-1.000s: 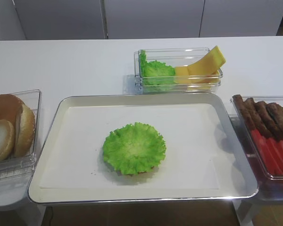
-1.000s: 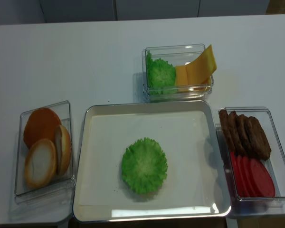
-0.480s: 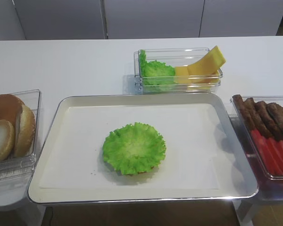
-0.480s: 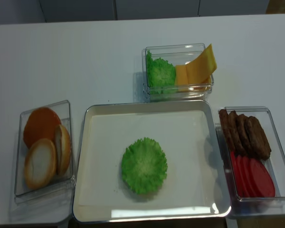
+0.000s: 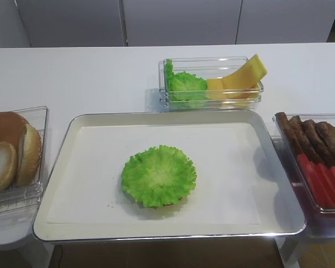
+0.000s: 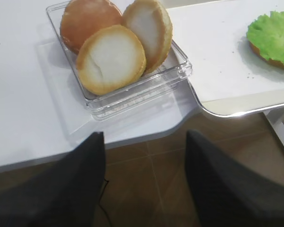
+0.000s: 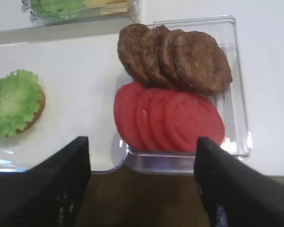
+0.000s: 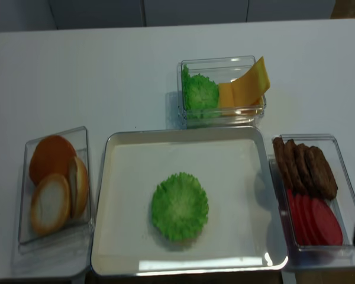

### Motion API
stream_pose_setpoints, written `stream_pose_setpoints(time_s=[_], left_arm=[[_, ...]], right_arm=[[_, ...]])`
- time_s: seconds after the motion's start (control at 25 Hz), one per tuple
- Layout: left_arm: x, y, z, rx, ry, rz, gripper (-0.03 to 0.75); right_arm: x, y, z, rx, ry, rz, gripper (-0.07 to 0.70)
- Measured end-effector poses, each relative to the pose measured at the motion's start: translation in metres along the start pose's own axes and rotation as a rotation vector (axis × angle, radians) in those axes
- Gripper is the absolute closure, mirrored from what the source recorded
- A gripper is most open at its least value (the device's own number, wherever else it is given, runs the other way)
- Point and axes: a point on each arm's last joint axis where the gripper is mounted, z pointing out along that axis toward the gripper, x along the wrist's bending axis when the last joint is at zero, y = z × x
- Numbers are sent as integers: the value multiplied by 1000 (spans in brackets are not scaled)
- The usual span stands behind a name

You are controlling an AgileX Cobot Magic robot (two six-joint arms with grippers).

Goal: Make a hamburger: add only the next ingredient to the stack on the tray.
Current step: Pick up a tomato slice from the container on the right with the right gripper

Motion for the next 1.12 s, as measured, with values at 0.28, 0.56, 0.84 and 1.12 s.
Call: stream_pose_setpoints(time_s=[0.28,0.56,0.84,1.12], left_arm=[[0,0,0,0,0,0,314],[0,0,0,0,0,0,314],[0,0,0,0,0,0,314],[0,0,0,0,0,0,314]], right_arm=[[5,56,30,119,-10,21,106],[11,79,40,257,3,38,106],[25,75,54,356,21,-20,106],[34,74,110,484,-35,-108,106]])
